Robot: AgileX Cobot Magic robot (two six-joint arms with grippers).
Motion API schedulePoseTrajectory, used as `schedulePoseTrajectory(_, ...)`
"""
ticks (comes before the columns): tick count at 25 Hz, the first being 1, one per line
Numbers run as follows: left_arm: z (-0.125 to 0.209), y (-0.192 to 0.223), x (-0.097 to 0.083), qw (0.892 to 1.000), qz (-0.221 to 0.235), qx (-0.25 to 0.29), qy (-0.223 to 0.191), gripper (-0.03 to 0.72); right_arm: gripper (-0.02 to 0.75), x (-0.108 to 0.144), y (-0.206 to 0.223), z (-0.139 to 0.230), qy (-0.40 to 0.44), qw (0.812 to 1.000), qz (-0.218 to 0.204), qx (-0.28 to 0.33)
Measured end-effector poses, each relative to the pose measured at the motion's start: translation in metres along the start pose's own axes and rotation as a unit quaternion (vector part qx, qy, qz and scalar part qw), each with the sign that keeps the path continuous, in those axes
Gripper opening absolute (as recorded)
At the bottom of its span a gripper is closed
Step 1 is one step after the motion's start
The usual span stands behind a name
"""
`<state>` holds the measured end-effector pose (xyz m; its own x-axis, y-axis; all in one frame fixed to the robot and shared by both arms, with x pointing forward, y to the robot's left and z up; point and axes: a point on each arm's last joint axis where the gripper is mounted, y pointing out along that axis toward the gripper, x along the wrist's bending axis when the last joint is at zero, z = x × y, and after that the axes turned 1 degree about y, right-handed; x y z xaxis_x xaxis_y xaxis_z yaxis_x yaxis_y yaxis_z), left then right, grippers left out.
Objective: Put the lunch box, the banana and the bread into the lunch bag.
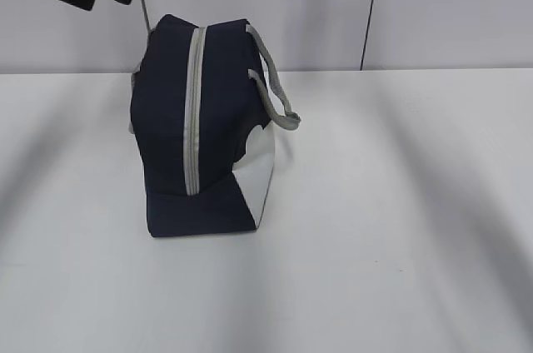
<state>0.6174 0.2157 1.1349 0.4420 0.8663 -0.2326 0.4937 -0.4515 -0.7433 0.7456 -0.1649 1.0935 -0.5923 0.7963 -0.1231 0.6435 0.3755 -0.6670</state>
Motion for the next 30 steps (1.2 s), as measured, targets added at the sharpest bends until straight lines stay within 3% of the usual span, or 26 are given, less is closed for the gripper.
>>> schedulePoseTrajectory(4,0.004,-0.027,-0.007,1.0,-0.027,0.01,-0.008,0.465,0.417,0.03,-0.03,-0.006,-0.014,0.998,0.032,0.059)
schedulePoseTrajectory(8,0.01,-0.057,-0.018,0.999,-0.035,0.015,-0.004,0.465,0.417,0.06,-0.062,-0.013,-0.016,0.997,0.02,0.079)
schedulePoseTrajectory(11,0.018,-0.083,-0.028,0.999,-0.044,0.021,0.001,0.461,0.417,0.07,-0.088,-0.019,-0.002,0.997,0.015,0.082)
schedulePoseTrajectory(16,0.028,-0.126,-0.046,0.998,-0.054,-0.016,0.013,0.439,0.417,0.074,-0.132,-0.023,0.016,0.996,0.021,0.081)
schedulePoseTrajectory(30,0.166,-0.162,-0.072,0.996,-0.086,-0.004,0.008,0.435,0.418,0.09,-0.192,0.008,0.04,0.994,0.02,0.096)
